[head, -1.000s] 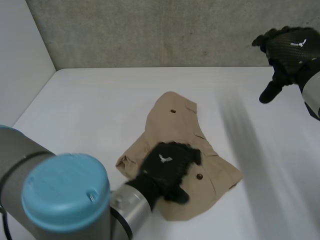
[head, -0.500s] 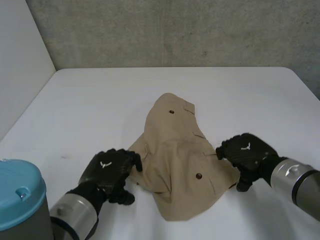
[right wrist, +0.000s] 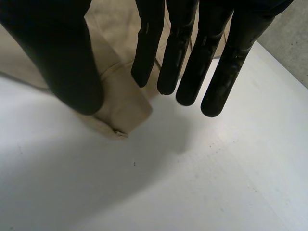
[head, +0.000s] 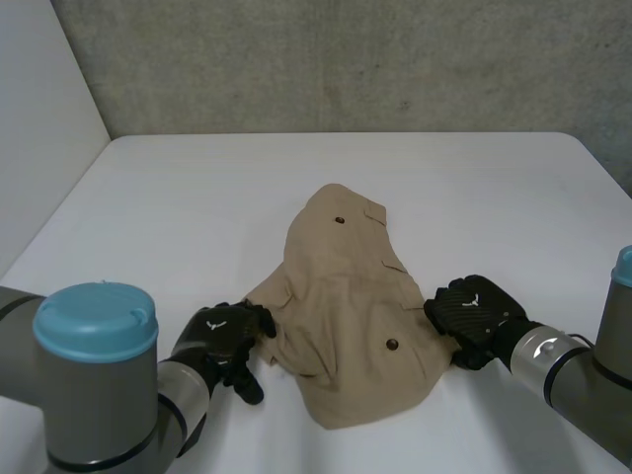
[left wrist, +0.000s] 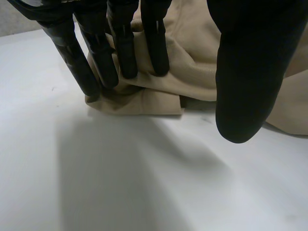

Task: Fold the shorts.

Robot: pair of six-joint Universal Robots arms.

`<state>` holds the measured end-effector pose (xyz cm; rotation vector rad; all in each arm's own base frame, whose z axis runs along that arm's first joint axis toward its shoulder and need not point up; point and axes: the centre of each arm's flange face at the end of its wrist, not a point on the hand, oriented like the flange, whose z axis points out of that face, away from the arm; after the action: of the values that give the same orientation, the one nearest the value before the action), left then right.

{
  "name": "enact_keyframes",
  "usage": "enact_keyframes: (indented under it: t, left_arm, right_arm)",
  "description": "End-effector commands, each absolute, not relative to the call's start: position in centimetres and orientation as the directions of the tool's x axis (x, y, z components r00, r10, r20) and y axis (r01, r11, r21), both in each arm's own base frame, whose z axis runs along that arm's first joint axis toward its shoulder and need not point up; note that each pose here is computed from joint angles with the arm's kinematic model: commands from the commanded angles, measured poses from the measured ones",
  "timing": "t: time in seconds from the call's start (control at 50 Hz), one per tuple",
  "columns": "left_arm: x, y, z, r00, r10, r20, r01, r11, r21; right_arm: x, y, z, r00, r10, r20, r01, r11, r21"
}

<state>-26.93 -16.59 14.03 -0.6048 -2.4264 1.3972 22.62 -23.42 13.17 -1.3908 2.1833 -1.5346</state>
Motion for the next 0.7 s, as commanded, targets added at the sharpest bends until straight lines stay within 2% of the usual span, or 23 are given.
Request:
enact_keyframes:
  t: [0.02, 0.22, 0.44, 0.6, 0.68, 0.7]
  left_arm:
    - [-27.7, -18.4, 13.5, -0.891, 0.454, 0.016, 0.192, 0.408, -0.893]
    - [-28.8, -20.3, 13.5, -0.895, 0.445, 0.008, 0.157, 0.333, -0.93]
    - [-30.5, -23.0, 12.5, -0.862, 0.481, -0.16, 0.282, 0.193, -0.94]
    - [-30.8, -25.0, 12.3, -0.862, 0.464, -0.204, 0.297, 0.136, -0.945]
    - [-30.2, -25.6, 13.1, -0.873, 0.443, -0.203, 0.287, 0.131, -0.949]
    - [-30.1, -25.6, 14.6, -0.877, 0.437, -0.199, 0.268, 0.102, -0.958]
  right_arm:
    - [22.8, -23.8, 12.9, -0.57, -0.731, 0.376, -0.595, 0.05, -0.802]
    - [22.6, -23.6, 13.2, -0.594, -0.723, 0.353, -0.58, 0.082, -0.81]
    - [23.0, -23.6, 16.9, -0.697, -0.676, 0.239, -0.431, 0.128, -0.893]
    - [23.6, -24.1, 18.0, -0.714, -0.648, 0.264, -0.428, 0.106, -0.897]
    - [23.3, -24.8, 18.6, -0.744, -0.599, 0.294, -0.452, 0.128, -0.883]
    - [23.3, -25.0, 18.9, -0.749, -0.59, 0.3, -0.457, 0.133, -0.879]
